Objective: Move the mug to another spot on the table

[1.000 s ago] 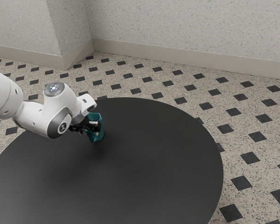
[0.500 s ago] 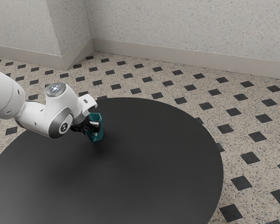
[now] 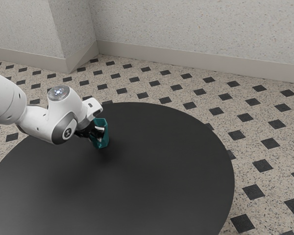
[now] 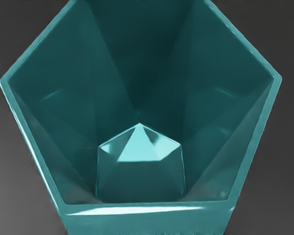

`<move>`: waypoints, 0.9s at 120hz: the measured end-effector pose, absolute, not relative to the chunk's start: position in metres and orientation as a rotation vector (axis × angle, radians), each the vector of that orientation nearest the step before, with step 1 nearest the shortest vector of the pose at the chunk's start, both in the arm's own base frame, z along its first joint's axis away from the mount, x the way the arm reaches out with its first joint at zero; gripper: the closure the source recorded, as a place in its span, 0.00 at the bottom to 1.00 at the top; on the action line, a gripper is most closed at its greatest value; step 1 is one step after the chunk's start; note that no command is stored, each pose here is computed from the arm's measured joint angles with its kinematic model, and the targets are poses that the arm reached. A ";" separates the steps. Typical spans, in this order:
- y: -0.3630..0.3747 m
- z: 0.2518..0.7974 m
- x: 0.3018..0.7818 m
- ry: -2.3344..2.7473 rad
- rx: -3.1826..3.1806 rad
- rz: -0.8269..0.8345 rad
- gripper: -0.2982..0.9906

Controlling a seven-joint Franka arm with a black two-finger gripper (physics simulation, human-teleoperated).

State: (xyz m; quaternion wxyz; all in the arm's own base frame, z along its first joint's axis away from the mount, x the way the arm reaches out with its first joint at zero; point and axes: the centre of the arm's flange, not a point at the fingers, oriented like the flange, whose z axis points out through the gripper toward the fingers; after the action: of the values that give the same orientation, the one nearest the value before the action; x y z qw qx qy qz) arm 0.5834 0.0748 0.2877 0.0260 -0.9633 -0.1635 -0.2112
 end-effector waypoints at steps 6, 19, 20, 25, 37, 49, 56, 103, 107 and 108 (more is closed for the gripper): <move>0.075 0.288 0.584 -0.506 -2.977 -0.655 0.67; 0.075 0.289 0.585 -0.517 -2.979 -0.657 0.70; 0.075 0.289 0.585 -0.518 -2.979 -0.658 0.70; 0.074 0.290 0.586 -0.519 -2.980 -0.662 0.70; 0.074 0.292 0.588 -0.522 -2.979 -0.671 0.73; 0.074 0.293 0.588 -0.522 -2.979 -0.675 0.75; 0.070 0.296 0.589 -0.512 -2.982 -0.681 0.77; 0.040 0.323 0.522 -0.472 -3.033 -0.673 0.80; 0.039 0.325 0.511 -0.474 -3.037 -0.669 0.80; 0.039 0.325 0.508 -0.474 -3.038 -0.667 0.80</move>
State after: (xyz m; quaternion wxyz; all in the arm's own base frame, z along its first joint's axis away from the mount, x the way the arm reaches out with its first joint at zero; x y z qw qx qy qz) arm 0.5083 0.0385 0.3248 -0.0026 -0.9655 -0.1507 -0.2121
